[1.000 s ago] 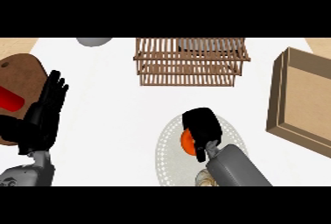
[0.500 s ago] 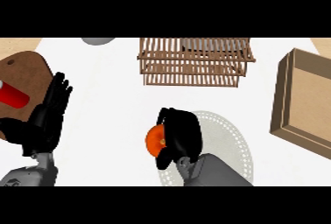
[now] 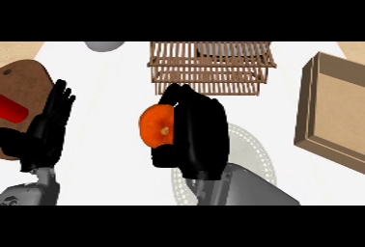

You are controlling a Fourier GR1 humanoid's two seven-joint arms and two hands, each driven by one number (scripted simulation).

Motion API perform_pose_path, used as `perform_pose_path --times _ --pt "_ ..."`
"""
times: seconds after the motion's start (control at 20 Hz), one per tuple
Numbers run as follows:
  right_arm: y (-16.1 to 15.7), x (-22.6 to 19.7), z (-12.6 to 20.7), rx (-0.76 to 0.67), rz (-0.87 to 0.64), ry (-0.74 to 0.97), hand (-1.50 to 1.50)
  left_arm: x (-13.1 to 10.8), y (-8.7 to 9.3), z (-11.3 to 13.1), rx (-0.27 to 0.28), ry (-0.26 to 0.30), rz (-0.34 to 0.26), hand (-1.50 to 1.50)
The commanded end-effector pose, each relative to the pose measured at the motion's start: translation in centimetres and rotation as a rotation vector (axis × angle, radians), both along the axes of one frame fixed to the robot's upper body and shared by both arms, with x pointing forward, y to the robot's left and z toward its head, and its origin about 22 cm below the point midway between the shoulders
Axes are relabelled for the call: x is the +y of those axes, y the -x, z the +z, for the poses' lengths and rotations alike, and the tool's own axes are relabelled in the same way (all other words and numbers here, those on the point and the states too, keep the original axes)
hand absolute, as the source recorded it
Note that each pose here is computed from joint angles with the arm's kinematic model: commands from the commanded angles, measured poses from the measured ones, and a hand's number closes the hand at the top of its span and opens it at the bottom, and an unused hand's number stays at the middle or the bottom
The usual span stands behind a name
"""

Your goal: Pick the squash from the placemat and place it in the tiered shelf

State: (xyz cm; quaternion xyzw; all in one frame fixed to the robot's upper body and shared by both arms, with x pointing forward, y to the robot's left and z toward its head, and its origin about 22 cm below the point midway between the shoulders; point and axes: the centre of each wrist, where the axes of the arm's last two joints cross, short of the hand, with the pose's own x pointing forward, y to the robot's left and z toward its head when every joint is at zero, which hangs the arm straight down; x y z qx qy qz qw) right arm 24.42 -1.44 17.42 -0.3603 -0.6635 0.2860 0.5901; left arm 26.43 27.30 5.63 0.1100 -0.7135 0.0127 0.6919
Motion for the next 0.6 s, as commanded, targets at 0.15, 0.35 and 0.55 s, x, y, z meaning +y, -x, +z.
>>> perform_pose_path --times 0.15,0.35,0.55 --pt "-1.4 -0.3 3.8 -0.003 -0.268 -0.022 1.5 0.3 0.0 0.2 -0.008 -0.011 0.024 0.0" --pt "-1.4 -1.0 6.0 -0.031 -0.295 -0.049 1.5 -0.6 0.7 -0.1 0.001 0.013 0.003 0.0" --pt "-4.5 -2.4 5.5 -0.053 -0.324 -0.067 1.5 -1.5 0.6 -0.9 -0.018 0.026 -0.01 0.0"
